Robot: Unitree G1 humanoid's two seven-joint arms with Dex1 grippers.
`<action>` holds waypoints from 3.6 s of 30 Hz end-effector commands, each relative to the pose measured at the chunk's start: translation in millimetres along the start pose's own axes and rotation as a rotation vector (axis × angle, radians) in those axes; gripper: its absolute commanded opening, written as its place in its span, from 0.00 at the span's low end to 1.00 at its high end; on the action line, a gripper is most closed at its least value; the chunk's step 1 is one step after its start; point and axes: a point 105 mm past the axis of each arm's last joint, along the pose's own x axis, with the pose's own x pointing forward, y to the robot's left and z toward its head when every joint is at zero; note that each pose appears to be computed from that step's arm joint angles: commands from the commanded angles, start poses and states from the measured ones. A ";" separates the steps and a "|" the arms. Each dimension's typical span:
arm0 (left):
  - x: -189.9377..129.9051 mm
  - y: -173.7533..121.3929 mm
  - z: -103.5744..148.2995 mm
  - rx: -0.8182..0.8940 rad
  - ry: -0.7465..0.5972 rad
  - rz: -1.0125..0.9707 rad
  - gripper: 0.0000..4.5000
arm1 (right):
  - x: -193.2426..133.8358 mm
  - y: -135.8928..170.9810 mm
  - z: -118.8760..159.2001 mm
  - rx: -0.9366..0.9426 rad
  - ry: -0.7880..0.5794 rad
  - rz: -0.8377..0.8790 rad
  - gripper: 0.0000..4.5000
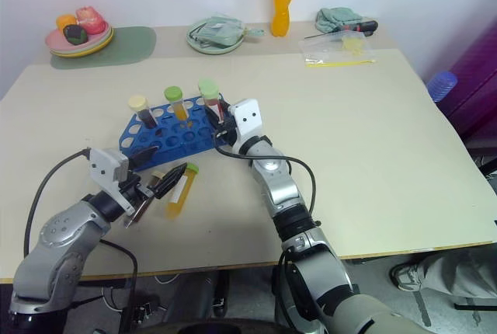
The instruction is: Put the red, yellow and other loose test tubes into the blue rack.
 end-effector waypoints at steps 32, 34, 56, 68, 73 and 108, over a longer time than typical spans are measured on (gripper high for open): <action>20.7 -47.1 7.1 -0.007 0.807 -0.147 1.00 | -138.8 -22.3 67.0 -0.343 0.341 0.660 0.82; 24.2 -54.1 3.2 -0.063 0.807 -0.092 1.00 | -139.6 -19.8 66.8 -0.337 0.343 0.665 0.82; 41.7 -57.2 -2.5 -0.156 0.831 0.135 0.29 | -137.8 -6.4 73.7 -0.316 0.318 0.667 0.83; 21.0 -25.6 90.5 0.053 0.310 0.065 0.29 | -139.1 -23.9 76.5 -0.224 0.309 0.524 0.83; 8.1 14.5 115.0 0.254 -0.062 0.299 0.29 | -132.8 -38.4 68.8 -0.144 0.261 0.368 0.83; 101.5 -19.9 46.5 0.197 -0.436 0.341 0.29 | -128.0 -43.4 46.2 -0.047 0.208 0.145 0.83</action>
